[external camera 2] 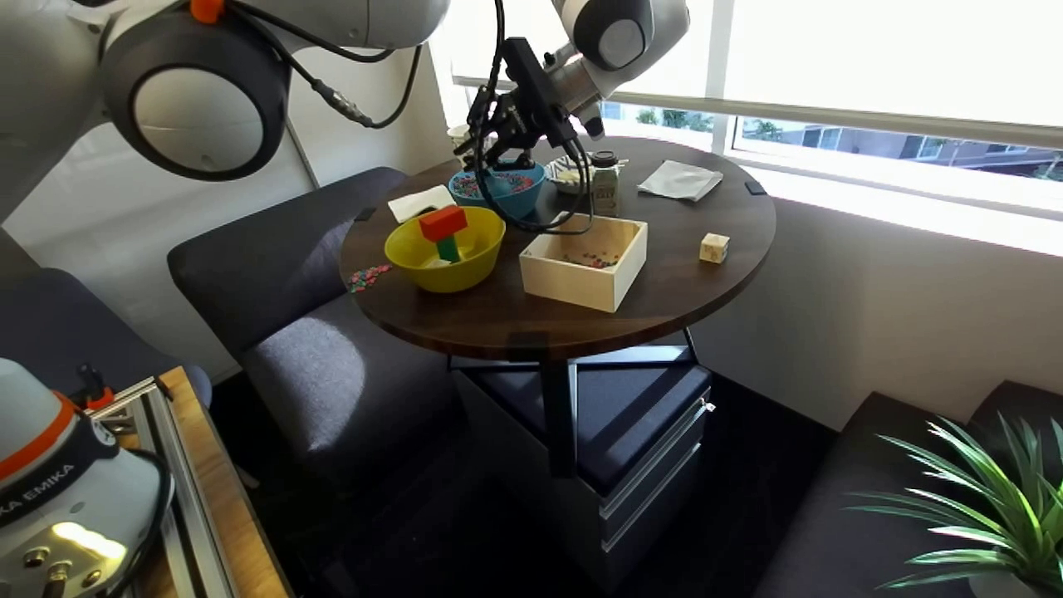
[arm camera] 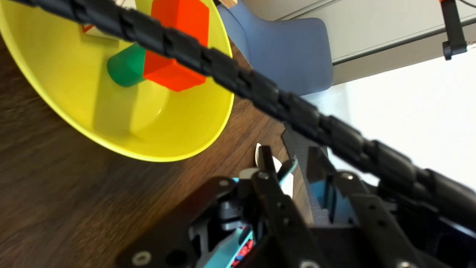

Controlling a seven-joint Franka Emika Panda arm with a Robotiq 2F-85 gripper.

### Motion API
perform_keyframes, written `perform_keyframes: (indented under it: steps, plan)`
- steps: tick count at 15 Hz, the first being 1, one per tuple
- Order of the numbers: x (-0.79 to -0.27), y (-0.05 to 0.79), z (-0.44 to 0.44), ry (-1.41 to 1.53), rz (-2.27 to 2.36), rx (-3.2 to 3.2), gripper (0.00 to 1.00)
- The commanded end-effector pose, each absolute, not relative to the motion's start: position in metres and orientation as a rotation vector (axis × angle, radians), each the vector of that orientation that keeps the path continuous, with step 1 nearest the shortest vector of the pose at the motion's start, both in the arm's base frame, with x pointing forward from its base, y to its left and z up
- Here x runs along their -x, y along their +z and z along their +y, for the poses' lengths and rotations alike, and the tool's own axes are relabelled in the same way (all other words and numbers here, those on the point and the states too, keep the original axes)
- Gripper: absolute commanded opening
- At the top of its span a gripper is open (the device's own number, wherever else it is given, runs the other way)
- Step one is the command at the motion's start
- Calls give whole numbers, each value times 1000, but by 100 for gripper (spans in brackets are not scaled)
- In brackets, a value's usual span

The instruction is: Scoop some contents from the blue bowl into the box

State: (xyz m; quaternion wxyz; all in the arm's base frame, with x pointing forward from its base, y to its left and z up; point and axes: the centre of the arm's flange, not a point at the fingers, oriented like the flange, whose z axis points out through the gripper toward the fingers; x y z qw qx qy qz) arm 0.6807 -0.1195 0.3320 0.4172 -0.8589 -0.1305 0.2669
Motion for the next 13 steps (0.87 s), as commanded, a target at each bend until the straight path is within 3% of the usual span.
perform_keyframes:
  steps: [1,6,11,13]
  plan:
    - [-704,326,-119,690,-270,2278,61]
    - [-709,339,-120,648,-270,2534,98]
    - [-689,424,-127,301,-304,2699,100]
    - [-717,413,-128,359,-288,2646,100]
